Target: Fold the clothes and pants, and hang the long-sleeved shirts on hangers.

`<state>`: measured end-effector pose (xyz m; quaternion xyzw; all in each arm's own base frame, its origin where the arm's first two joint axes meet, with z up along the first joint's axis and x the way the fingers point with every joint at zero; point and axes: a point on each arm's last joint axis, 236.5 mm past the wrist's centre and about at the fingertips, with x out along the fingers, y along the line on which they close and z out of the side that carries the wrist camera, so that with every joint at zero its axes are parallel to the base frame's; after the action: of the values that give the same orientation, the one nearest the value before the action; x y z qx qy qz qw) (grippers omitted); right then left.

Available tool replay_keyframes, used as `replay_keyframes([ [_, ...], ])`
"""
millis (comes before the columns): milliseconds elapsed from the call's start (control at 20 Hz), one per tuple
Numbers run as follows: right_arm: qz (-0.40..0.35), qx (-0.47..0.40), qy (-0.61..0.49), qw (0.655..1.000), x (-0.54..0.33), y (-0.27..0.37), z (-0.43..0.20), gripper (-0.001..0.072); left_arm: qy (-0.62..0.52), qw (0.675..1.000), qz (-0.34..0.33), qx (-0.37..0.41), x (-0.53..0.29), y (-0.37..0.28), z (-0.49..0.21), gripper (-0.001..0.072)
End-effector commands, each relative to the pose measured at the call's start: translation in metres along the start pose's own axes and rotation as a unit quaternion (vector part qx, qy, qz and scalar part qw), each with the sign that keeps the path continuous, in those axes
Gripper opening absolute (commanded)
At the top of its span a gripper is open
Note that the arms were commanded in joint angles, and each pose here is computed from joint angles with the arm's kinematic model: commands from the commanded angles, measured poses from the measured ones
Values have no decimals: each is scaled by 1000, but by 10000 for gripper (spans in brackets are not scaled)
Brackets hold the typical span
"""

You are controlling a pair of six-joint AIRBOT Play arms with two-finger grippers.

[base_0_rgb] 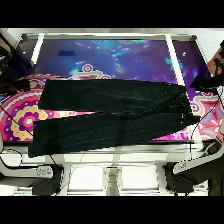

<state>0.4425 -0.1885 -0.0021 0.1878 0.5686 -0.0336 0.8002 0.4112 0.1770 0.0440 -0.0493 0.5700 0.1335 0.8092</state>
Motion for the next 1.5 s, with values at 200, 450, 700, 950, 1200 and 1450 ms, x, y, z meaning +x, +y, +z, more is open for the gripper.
replay_keyframes([
  [200, -9, -3, 16, 1000, -32, -13, -98, 434, 110, 980, -143, -81, -27, 36, -134, 542],
  [450, 2, 21, 50, 999, -17, -7, -153, 434, 209, 943, -174, -190, -1, 61, -250, 541],
  [700, 20, 27, 58, 998, -17, 2, -157, 434, 231, 940, -227, -109, 18, 36, -287, 542],
  [950, 19, 27, 56, 998, -16, 1, -156, 434, 272, 935, -219, -64, 12, 42, -307, 542],
  [1200, 18, 27, 54, 998, -16, 1, -155, 434, 297, 920, -252, -50, 9, 31, -316, 541],
  [1450, 18, 28, 54, 998, -16, 1, -155, 434, 319, 907, -274, -29, 14, 12, -331, 535],
])
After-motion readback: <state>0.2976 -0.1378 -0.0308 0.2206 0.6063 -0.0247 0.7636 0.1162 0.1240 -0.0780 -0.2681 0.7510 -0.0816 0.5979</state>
